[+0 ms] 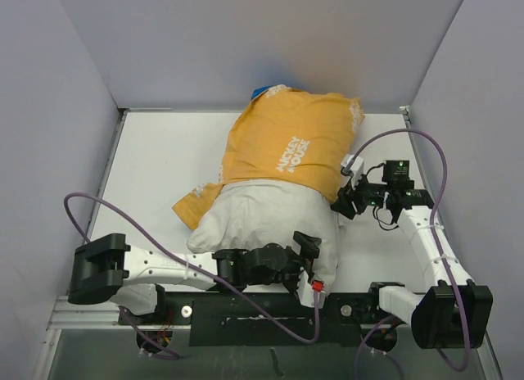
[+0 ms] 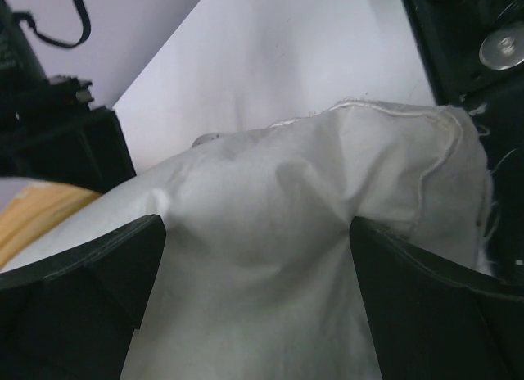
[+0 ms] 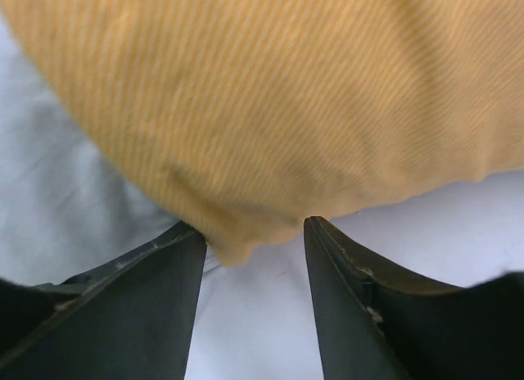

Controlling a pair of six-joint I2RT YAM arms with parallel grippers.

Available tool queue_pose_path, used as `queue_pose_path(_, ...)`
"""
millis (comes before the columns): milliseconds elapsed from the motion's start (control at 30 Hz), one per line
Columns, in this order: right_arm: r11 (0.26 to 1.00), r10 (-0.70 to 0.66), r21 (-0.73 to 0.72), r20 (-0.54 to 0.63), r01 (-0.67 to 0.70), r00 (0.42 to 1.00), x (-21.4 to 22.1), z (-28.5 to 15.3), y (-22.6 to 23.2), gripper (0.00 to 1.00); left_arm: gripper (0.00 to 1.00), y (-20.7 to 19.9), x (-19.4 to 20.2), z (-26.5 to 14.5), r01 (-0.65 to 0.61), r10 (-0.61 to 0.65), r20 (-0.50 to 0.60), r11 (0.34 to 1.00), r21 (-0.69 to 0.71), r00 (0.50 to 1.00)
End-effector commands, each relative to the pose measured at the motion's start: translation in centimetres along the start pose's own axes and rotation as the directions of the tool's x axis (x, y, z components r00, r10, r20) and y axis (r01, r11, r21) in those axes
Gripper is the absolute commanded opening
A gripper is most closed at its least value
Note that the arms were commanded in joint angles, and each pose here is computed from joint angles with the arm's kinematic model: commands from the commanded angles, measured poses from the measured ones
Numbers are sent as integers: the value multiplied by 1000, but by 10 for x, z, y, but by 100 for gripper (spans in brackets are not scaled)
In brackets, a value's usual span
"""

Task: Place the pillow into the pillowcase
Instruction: Stuff the pillow into the pillowcase.

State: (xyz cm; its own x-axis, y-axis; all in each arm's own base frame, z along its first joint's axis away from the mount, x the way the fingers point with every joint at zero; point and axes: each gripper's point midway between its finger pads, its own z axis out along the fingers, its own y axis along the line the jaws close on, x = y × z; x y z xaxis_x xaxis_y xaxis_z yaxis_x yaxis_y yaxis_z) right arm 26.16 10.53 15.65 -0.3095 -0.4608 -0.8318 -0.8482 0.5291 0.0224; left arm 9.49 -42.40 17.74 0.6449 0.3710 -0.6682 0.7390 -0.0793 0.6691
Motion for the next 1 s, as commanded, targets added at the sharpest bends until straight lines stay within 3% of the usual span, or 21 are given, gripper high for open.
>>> queue_pose_path(0, 985, -54, 168, 32, 48, 998, -21, 7, -37, 47, 98, 34, -10, 25, -252, 253, 9, 966, -50, 967)
queue_pose_path(100, 976, -47, 211, 14, 43, 999, -21, 6, -44, 33, 96, 42, 20, 32, -293, 288, -86, 955, -54, 954)
queue_pose_path(200, 977, -50, 209, 12, 46, 999, -22, 6, -43, 12, 82, 60, 44, 26, -277, 258, -189, 957, -85, 948)
queue_pose_path(233, 978, -58, 201, 12, 54, 998, -22, 6, -42, 6, 68, 65, 51, 23, -253, 229, -211, 963, -94, 950)
queue_pose_path(267, 980, -61, 188, 15, 57, 998, -23, 6, -40, 2, 41, 68, 54, 19, -227, 201, -221, 968, -102, 954)
queue_pose_path(300, 986, -63, 157, 29, 58, 998, -26, 8, -35, 0, 22, 73, 58, 16, -205, 175, -227, 972, -116, 958)
queue_pose_path(367, 998, -57, -13, 128, 59, 990, -39, 11, -9, 0, 2, 80, 67, 10, -178, 138, -251, 974, -143, 958)
queue_pose_path(467, 939, -4, -329, 281, 100, 960, -58, 4, 46, 0, 0, 102, 84, 1, -131, 57, -304, 965, -227, 951)
queue_pose_path(533, 884, -4, -434, 359, 171, 933, -69, -9, 74, 0, 0, 121, 97, -7, -88, -17, -330, 949, -301, 944)
queue_pose_path(633, 831, -34, -495, 409, 253, 912, -77, -20, 100, 0, 0, 145, 119, -16, -37, -122, -362, 915, -402, 924)
queue_pose_path(767, 774, -80, -557, 386, 301, 919, -78, -23, 120, 0, 0, 175, 140, -30, -69, -176, -397, 845, -530, 901)
queue_pose_path(967, 698, -136, -626, 361, 348, 923, -90, -25, 142, 0, 0, 216, 142, -49, 105, -339, -220, 725, -681, 915)
